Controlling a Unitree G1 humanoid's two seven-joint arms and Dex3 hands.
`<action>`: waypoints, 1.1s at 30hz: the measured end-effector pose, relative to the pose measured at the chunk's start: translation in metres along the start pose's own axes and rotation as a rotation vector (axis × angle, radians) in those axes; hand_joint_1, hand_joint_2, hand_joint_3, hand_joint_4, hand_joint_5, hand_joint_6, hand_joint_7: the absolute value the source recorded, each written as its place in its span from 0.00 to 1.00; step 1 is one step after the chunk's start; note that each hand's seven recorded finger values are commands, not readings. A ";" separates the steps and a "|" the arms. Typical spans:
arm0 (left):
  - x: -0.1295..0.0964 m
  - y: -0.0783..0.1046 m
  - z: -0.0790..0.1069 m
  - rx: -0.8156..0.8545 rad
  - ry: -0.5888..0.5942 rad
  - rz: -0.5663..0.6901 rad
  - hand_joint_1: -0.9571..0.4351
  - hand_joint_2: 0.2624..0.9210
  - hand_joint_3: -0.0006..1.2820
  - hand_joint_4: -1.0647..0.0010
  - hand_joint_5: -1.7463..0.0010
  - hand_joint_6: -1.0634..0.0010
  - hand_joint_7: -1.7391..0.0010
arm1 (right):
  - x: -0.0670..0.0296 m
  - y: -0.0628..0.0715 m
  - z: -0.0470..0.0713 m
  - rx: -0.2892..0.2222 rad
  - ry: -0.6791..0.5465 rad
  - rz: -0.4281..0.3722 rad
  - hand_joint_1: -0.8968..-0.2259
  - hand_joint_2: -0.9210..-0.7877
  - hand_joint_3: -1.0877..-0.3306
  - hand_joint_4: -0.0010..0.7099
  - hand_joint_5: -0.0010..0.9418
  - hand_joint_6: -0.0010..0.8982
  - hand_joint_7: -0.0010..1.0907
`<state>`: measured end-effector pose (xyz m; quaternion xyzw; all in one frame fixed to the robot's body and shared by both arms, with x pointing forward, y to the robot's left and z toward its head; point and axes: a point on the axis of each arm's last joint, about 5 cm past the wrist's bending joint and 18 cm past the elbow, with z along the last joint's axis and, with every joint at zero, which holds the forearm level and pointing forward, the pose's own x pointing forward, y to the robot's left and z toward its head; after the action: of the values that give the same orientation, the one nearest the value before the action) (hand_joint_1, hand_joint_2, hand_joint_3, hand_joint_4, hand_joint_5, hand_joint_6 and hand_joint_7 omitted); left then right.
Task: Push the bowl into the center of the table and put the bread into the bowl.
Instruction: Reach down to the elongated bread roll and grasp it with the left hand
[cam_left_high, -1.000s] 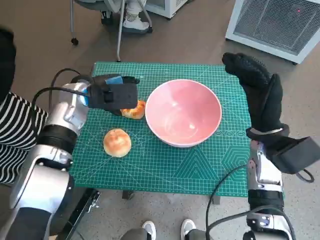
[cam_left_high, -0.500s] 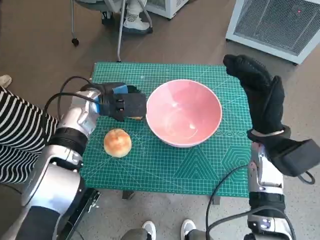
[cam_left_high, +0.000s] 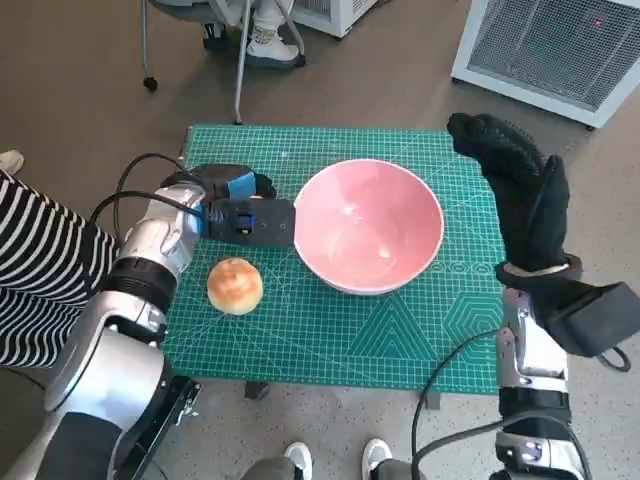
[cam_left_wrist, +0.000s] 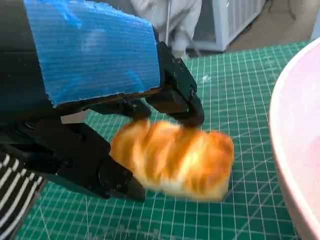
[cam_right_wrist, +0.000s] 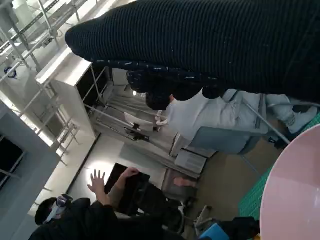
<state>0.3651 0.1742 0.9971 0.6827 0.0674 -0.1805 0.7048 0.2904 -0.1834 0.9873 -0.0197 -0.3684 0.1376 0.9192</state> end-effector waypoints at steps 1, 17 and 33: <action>0.000 0.000 0.000 0.002 -0.004 0.004 0.69 0.99 0.04 0.32 0.38 0.42 0.35 | -0.0002 0.000 0.000 0.000 0.001 0.000 0.10 0.00 0.47 0.27 0.00 0.08 0.45; -0.002 -0.007 -0.006 0.021 -0.023 0.077 0.69 1.00 0.03 0.34 0.35 0.38 0.34 | -0.0016 0.000 0.000 0.003 0.002 -0.003 0.10 0.00 0.48 0.27 0.00 0.08 0.45; -0.011 0.010 -0.022 -0.001 -0.061 0.220 0.69 1.00 0.02 0.29 0.39 0.37 0.33 | -0.0053 0.000 -0.001 0.009 0.009 -0.010 0.10 0.00 0.48 0.27 0.00 0.09 0.45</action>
<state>0.3618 0.1981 1.0084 0.6798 -0.0295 -0.1228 0.7224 0.2877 -0.1850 0.9828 -0.0141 -0.3636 0.1345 0.9217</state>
